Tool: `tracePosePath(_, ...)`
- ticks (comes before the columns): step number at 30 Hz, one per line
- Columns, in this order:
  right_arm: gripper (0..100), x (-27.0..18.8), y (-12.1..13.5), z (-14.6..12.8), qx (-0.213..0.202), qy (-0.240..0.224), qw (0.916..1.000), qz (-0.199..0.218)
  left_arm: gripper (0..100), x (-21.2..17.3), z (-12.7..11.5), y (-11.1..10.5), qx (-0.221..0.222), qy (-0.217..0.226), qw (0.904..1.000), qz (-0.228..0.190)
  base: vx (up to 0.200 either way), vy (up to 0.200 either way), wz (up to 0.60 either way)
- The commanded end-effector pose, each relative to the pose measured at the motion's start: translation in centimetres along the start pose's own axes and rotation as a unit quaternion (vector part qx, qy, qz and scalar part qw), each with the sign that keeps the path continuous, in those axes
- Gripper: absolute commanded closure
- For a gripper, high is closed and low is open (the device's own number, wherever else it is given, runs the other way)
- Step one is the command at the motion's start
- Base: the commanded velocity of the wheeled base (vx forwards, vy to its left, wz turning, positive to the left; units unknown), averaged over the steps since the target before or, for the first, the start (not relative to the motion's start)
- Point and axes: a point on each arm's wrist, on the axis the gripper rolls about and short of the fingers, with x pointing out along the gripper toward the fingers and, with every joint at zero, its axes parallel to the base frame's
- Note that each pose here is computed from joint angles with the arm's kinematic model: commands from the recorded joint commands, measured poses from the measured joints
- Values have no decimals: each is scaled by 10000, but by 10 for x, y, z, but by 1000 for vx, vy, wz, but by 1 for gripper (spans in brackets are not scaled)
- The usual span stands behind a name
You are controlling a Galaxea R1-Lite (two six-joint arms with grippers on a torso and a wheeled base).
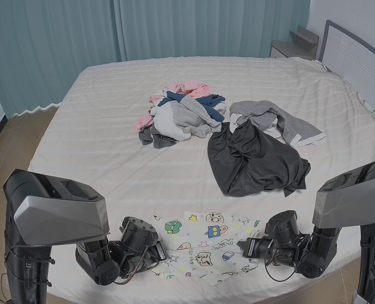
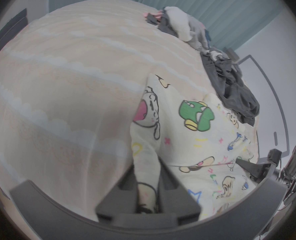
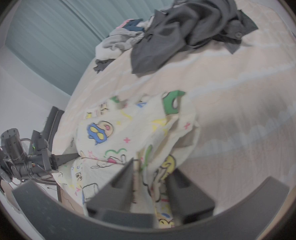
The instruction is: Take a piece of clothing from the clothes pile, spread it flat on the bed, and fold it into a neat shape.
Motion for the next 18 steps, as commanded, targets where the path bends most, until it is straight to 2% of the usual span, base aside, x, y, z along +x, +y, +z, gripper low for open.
tracePosePath(1, 0, 0, 2, -1, -7, 17, 10000, 84, 0, 0, 0, -2, 2, 11, 10000, -96, 0, 0, 0)
tracePosePath(10, 0, -11, -1, 7, 58, -96, 9999, 55, 0, -21, 15, -4, -157, -184, 9993, -275, 0, 0, 0)
tracePosePath(18, 0, -39, -9, 19, 231, -322, 9992, 8, 0, -52, 34, -2, -332, -539, 9970, -454, 0, 0, 0)
